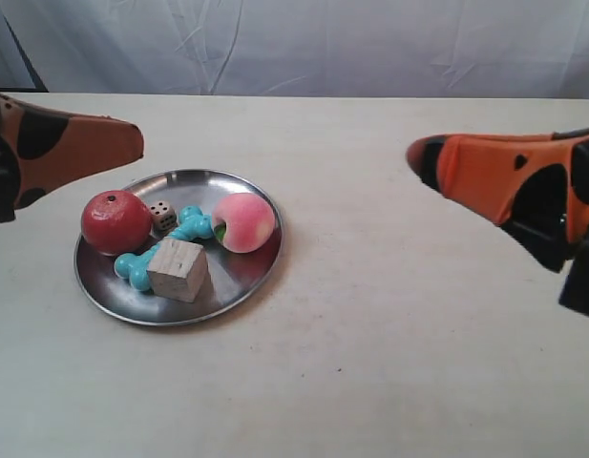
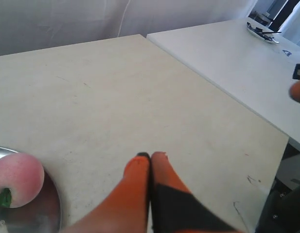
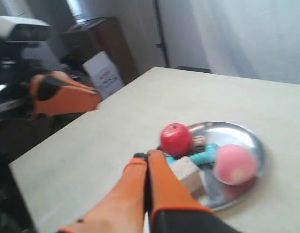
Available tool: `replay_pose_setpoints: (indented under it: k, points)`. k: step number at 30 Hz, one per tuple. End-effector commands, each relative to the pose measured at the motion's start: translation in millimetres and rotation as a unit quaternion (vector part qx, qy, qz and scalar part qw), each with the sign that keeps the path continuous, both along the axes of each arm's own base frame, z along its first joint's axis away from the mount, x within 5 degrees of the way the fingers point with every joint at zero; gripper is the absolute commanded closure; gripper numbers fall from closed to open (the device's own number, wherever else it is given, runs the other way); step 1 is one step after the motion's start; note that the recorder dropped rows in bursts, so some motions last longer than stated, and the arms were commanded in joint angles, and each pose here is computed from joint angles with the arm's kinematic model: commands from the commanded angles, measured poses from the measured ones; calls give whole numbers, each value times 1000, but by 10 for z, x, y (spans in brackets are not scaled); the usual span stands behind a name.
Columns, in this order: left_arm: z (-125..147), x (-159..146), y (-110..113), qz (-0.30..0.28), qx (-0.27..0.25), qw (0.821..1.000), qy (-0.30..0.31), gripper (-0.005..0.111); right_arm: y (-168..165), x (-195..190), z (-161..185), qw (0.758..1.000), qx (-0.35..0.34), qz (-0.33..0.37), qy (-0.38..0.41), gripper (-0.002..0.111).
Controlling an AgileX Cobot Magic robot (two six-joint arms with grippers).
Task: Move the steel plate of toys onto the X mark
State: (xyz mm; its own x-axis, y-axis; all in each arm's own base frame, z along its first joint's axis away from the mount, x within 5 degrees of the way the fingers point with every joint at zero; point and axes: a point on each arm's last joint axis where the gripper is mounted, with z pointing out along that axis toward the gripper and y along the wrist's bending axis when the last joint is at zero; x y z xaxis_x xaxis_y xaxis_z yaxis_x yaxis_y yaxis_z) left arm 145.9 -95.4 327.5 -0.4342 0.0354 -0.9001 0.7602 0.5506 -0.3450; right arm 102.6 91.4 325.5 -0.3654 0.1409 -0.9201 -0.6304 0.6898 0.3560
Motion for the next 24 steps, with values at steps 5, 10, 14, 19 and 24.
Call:
replay_pose_setpoints:
  k: [5,10,14,19,24]
  points:
    - [6,33,25,32,-7,999,-6,107,-608,-264,-435,974,27,-216,-62,108]
    - [7,64,46,52,-4,999,-11,107,-759,-433,-397,944,42,-303,-121,108]
    - [9,95,69,72,-2,997,-17,107,-798,-506,-369,930,45,-334,-146,108]
    - [8,134,103,99,6,995,-25,107,-800,-517,-366,929,46,-336,-150,108]
    - [2,138,109,102,12,994,-27,107,-831,-492,-470,916,-98,-343,-182,108]
